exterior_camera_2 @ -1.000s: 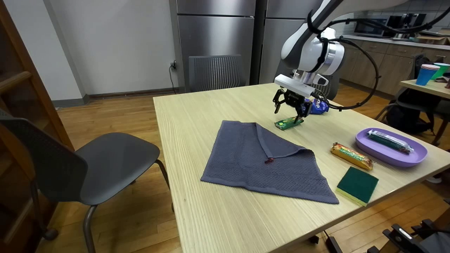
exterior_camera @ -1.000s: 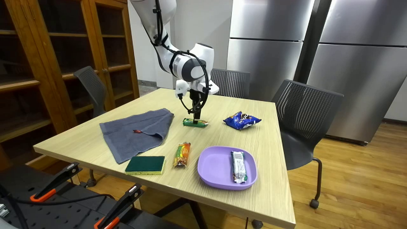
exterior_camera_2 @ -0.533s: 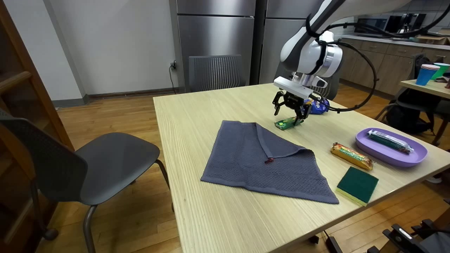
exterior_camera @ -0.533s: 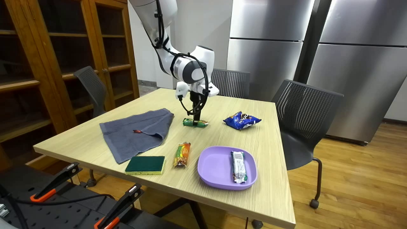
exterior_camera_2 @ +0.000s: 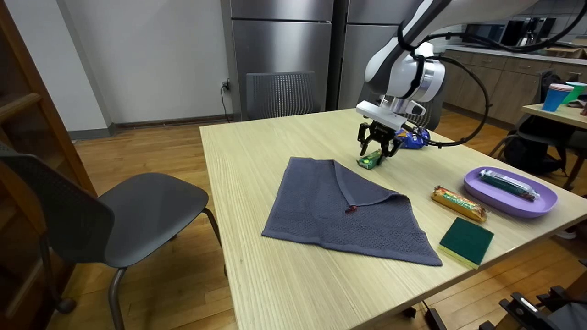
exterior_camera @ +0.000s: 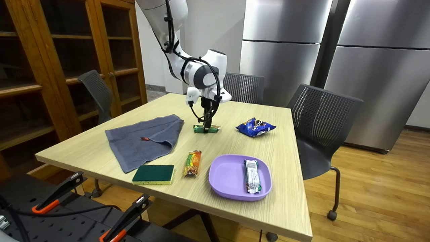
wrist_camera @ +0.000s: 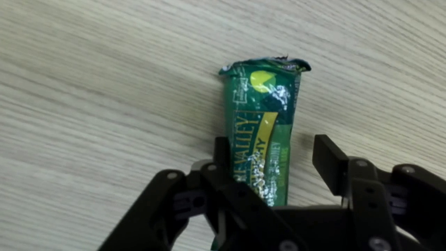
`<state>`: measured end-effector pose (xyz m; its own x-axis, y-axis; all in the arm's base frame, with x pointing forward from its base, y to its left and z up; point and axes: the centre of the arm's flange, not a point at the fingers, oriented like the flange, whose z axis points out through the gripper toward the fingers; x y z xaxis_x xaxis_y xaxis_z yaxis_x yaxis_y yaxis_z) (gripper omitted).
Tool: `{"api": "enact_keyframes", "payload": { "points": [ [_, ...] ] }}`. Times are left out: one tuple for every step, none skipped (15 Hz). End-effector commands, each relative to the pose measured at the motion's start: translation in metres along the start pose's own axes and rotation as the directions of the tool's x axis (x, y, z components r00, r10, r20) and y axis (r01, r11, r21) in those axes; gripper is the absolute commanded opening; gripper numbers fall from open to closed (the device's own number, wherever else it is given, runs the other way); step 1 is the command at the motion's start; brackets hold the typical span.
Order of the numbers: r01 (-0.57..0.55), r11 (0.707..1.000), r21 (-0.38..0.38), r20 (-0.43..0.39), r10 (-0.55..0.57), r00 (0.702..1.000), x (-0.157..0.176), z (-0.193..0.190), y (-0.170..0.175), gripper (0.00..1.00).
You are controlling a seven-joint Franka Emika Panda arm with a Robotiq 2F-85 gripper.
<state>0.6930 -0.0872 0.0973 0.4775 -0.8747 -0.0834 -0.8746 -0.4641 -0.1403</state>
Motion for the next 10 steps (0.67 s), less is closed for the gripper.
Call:
{"api": "enact_keyframes", "payload": {
  "points": [
    [-0.016,1.0,-0.013,0.009,0.016,1.0,0.004,-0.005,-0.011,0.34],
    [-0.012,1.0,-0.013,0.01,0.013,1.0,0.004,-0.007,-0.01,0.27],
    [-0.007,1.0,-0.01,0.009,0.007,1.0,0.003,-0.01,-0.011,0.19],
    [0.003,1.0,-0.01,0.009,-0.003,1.0,0.002,-0.013,-0.011,0.12],
    [0.013,1.0,-0.011,0.01,-0.013,1.0,0.001,-0.015,-0.011,0.11],
    [0.026,1.0,-0.012,0.009,-0.025,1.0,-0.001,-0.018,-0.011,0.11],
    [0.037,0.999,-0.014,0.009,-0.037,0.999,-0.002,-0.021,-0.01,0.11],
    [0.049,0.999,-0.016,0.009,-0.049,0.999,-0.003,-0.024,-0.009,0.11],
    [0.062,0.998,-0.018,0.006,-0.062,0.998,-0.005,-0.027,-0.009,0.11],
    [0.08,0.997,-0.021,0.001,-0.08,0.997,-0.006,-0.03,-0.008,0.11]
  ]
}}
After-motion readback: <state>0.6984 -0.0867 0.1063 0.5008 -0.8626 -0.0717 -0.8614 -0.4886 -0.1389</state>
